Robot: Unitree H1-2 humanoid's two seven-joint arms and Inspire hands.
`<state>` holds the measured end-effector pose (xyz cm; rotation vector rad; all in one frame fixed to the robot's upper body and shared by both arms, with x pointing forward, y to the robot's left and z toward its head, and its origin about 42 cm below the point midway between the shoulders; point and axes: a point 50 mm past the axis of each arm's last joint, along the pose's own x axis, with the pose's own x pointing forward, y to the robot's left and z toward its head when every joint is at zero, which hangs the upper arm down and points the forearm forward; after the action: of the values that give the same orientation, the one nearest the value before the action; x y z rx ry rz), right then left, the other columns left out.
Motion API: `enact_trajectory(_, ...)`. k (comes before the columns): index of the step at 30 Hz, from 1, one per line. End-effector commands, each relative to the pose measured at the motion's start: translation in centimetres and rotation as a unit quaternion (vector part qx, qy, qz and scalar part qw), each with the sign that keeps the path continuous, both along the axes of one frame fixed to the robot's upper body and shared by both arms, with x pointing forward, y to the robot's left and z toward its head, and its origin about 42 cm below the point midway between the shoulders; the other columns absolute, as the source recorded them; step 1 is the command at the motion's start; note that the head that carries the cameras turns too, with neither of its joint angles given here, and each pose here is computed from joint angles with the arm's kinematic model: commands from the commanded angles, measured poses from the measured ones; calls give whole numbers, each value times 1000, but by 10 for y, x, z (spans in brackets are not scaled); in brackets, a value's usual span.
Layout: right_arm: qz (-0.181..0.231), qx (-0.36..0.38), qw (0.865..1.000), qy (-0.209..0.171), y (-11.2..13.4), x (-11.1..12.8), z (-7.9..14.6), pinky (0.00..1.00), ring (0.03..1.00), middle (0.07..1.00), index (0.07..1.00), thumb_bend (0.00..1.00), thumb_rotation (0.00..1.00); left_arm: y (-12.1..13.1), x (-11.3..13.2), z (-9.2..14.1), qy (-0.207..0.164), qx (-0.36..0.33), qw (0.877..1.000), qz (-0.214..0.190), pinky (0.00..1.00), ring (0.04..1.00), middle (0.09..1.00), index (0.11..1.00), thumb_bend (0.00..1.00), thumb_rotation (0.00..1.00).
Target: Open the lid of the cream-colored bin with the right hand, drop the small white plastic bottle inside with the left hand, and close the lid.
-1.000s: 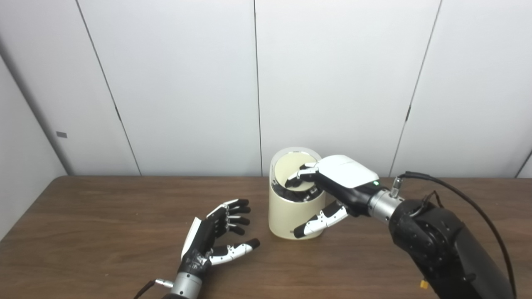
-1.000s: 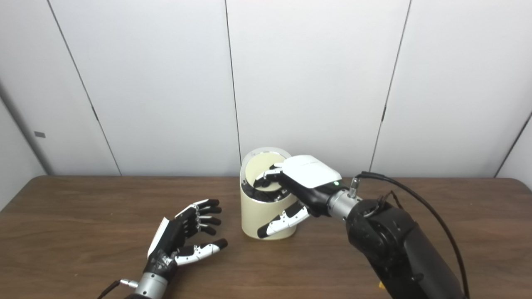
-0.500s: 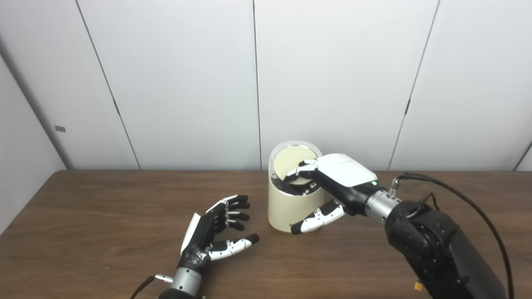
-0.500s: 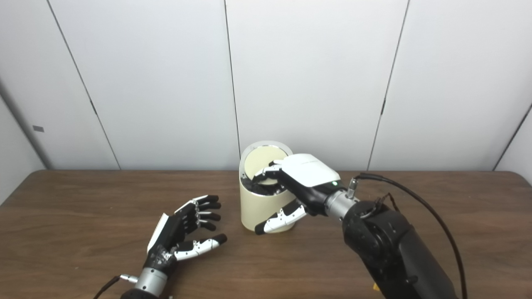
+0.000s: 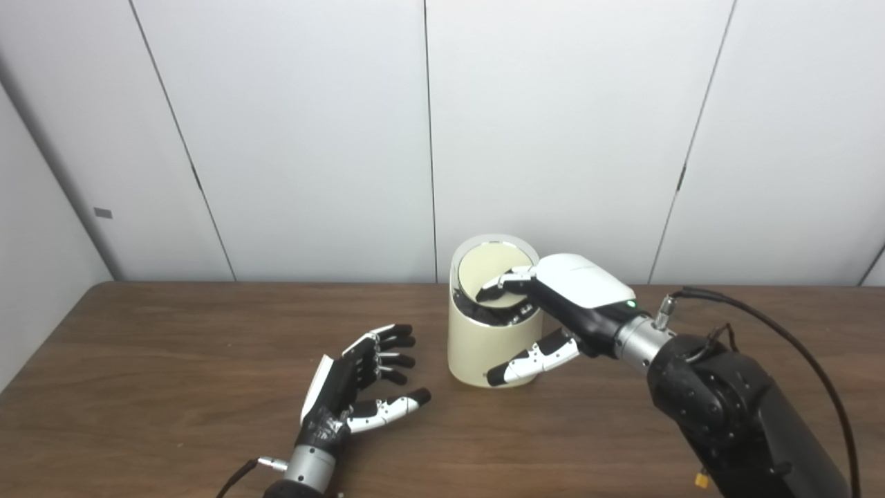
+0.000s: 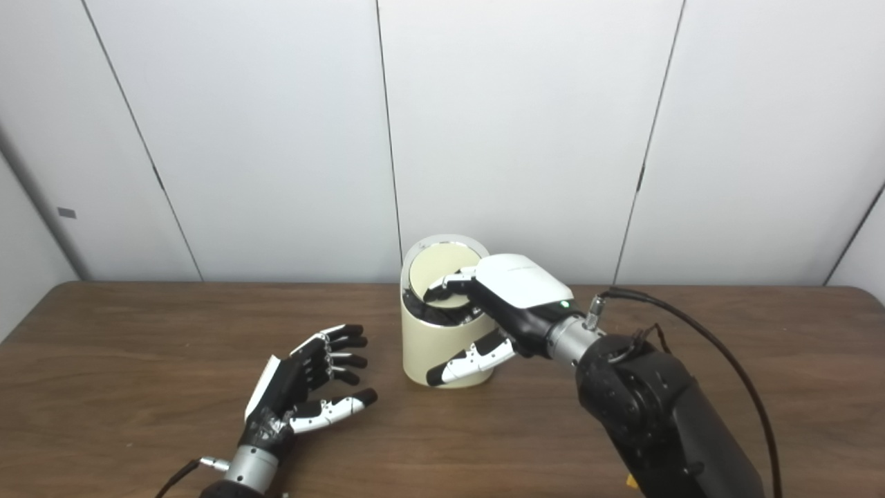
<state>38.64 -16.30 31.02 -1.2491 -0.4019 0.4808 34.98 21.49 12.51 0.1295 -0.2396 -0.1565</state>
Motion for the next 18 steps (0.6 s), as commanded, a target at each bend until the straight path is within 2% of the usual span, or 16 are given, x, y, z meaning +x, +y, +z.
enact_trajectory(1,1,28,999,-37,-1,-4,30,868,884,796,777,668,564,2,6,13,-35,8,999,-1,575,664,759,784,654,0)
enact_trajectory(4,0,56,997,-45,-2,-4,37,844,862,797,796,664,547,2,6,13,-34,8,999,-2,581,665,761,785,654,0)
enact_trajectory(7,3,93,993,-66,-6,-3,39,691,790,766,801,678,492,2,6,13,-34,7,999,-2,585,667,763,786,651,0)
enact_trajectory(9,1,123,989,-82,-12,-1,37,625,760,764,800,678,485,2,6,13,-33,5,999,-3,590,671,765,787,652,0)
enact_trajectory(12,-10,180,979,-98,-23,0,35,637,770,787,804,680,465,1,6,13,-33,3,999,-3,590,671,765,786,656,0)
enact_trajectory(14,-24,208,972,-103,-31,-2,32,668,793,812,809,661,409,1,6,13,-36,5,999,-3,584,667,764,785,655,0)
enact_trajectory(18,-79,270,955,-98,-54,-6,10,643,793,838,816,672,377,3,7,12,-34,-4,999,-6,586,677,765,787,657,0)
